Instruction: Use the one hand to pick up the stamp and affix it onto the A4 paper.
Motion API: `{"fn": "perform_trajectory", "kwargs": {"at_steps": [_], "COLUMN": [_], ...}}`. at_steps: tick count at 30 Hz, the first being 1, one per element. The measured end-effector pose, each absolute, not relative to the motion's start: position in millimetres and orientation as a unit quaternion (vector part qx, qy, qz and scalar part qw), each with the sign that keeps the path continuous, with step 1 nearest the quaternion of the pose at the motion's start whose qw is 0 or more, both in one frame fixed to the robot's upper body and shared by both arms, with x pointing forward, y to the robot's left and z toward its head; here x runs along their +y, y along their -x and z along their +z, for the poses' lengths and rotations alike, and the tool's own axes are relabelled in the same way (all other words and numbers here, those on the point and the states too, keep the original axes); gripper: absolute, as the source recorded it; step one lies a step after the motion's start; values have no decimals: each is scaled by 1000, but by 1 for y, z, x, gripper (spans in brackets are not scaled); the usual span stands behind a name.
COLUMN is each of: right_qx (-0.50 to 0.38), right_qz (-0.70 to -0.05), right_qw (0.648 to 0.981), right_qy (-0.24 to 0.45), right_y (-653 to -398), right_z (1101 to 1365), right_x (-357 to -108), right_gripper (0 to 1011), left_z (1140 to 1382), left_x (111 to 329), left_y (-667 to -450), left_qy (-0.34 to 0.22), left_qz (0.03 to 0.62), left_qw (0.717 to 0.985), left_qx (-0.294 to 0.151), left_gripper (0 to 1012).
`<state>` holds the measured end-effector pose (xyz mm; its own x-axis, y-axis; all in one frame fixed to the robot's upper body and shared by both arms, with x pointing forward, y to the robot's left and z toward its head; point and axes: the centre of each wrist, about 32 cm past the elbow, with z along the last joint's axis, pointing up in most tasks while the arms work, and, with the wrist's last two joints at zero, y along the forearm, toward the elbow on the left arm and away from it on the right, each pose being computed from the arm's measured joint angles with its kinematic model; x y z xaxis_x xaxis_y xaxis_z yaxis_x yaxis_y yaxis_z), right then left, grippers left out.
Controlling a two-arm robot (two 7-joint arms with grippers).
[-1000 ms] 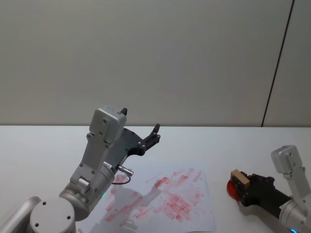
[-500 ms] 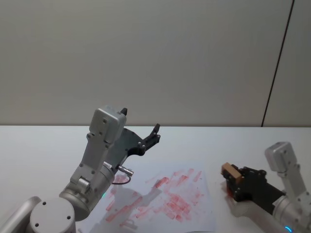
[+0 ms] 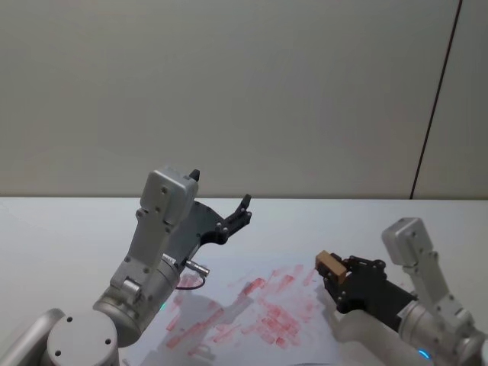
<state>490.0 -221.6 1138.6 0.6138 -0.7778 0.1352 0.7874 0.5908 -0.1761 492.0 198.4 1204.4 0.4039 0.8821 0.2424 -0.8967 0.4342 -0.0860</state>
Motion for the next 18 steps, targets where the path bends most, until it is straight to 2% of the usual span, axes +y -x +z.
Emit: {"fn": "perform_trajectory", "kwargs": {"at_steps": [18], "right_qx": [-6], "right_qz": [-423], "right_qw": [896], "right_qy": [135], "right_y": [-502], "right_z": [1128], "right_x": [-204], "right_gripper": [218], "left_z": [1204], "left_x": [198], "left_y": [-492], "left_qy": [-29], "left_qz": [531], "left_qw": [837], "left_qx": [-126], "left_gripper": [1002]}}
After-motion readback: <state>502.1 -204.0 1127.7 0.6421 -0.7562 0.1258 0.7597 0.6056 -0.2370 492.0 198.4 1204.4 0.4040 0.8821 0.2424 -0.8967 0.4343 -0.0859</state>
